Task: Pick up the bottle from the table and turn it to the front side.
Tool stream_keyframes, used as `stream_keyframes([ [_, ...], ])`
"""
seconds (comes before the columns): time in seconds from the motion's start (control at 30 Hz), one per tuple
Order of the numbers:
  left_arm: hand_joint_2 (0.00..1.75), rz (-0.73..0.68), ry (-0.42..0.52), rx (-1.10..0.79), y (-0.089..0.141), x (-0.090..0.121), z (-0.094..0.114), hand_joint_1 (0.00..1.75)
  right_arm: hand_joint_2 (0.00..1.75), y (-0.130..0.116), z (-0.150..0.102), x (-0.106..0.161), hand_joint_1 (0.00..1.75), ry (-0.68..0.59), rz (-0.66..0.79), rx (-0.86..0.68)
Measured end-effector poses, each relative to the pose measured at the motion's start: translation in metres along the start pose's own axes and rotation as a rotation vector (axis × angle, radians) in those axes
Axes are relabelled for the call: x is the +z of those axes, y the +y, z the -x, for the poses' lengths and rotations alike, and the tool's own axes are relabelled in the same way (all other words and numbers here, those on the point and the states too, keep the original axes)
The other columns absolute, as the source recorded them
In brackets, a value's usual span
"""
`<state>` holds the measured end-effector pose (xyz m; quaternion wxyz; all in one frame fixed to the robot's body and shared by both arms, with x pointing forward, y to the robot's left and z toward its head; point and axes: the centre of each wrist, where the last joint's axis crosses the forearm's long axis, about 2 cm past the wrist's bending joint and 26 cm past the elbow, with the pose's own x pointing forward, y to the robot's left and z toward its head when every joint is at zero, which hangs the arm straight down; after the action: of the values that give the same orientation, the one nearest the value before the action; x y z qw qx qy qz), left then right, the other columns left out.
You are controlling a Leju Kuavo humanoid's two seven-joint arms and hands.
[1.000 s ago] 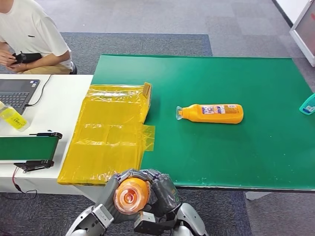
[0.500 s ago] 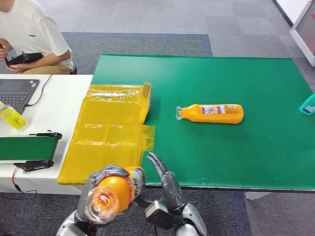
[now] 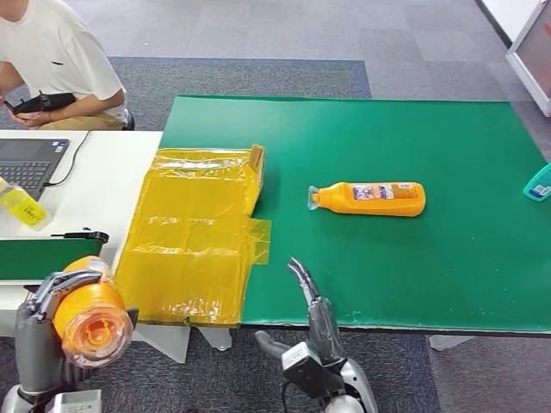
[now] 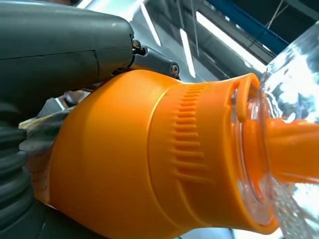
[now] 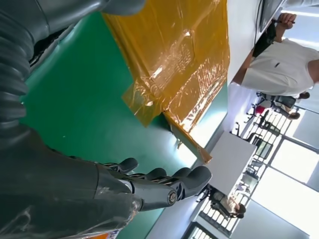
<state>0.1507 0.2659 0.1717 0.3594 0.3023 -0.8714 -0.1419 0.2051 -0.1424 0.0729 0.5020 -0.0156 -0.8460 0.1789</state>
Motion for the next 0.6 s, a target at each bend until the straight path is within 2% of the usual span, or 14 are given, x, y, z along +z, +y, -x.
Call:
stream_keyframes([
  [0.1,1.75,-0.017,0.004,-0.177,0.004,-0.011,0.011,1.75,1.75,-0.002,-0.002,-0.003,0.00,-0.013,-0.008,-0.001],
  [0.2,1.75,-0.027,0.004,-0.230,0.005,-0.017,0.016,1.75,1.75,-0.002,-0.002,-0.004,0.00,-0.018,-0.012,-0.003],
  [0.37,1.75,-0.072,-0.066,-0.445,0.003,-0.049,0.044,1.75,1.75,-0.003,-0.007,-0.011,0.00,-0.055,-0.052,0.042],
  [0.5,1.75,0.013,-0.104,-0.615,-0.002,-0.077,0.067,1.75,1.75,0.000,-0.013,-0.022,0.00,-0.114,-0.107,0.040],
  [0.6,1.75,0.126,-0.080,-0.675,-0.012,-0.108,0.094,1.75,1.75,0.005,-0.022,-0.034,0.00,-0.171,-0.162,0.020],
])
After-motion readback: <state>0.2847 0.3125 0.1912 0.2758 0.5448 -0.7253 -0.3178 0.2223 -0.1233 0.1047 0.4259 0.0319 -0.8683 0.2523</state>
